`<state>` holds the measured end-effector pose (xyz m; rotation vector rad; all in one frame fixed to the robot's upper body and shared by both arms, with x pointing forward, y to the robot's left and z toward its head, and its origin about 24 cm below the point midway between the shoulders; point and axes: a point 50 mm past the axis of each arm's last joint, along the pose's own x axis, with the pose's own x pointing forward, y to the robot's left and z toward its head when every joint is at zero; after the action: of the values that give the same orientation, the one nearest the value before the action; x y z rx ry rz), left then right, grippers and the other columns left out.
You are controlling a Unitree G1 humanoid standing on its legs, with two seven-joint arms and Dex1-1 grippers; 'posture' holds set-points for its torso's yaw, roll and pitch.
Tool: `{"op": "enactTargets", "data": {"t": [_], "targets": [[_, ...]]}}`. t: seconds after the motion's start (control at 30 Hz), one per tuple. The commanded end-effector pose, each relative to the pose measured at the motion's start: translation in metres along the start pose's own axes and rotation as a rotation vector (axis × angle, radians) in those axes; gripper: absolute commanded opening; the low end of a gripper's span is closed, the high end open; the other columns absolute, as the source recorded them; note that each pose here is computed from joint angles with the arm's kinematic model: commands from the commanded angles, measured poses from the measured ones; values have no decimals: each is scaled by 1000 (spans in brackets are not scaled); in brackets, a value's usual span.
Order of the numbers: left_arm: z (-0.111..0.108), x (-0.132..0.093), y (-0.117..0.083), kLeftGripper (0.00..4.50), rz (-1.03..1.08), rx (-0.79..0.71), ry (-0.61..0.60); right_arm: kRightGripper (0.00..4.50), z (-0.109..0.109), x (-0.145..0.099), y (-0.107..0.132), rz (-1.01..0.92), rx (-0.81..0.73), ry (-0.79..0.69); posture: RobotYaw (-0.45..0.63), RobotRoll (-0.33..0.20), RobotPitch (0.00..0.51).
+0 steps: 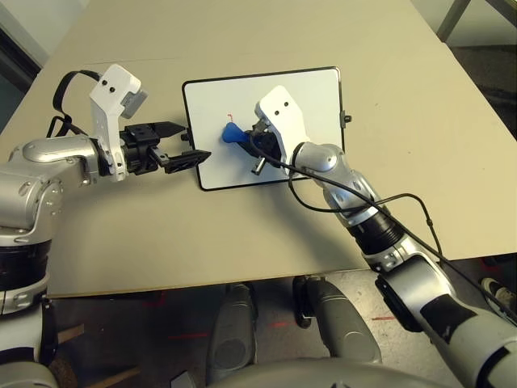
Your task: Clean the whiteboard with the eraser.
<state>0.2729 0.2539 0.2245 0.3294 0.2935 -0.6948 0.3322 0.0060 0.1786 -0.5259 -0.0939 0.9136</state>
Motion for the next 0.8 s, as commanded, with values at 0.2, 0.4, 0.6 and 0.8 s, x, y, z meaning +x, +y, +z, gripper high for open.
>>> {"op": "enactTargets", "data": {"t": [0.2,0.4,0.6,0.8], "targets": [[-1,1,-1,4500,-6,-1,2,617,7,2,-27,-134,30,-42,-2,0,197],[0,3,-2,4500,-9,-1,-2,617,-19,1,9,32,24,64,-1,0,195],[1,3,-2,4500,-9,1,-4,617,-44,-6,30,129,0,191,2,0,194],[1,3,-3,4500,-9,3,-5,617,-26,-1,-6,-37,17,126,2,0,191]]}}
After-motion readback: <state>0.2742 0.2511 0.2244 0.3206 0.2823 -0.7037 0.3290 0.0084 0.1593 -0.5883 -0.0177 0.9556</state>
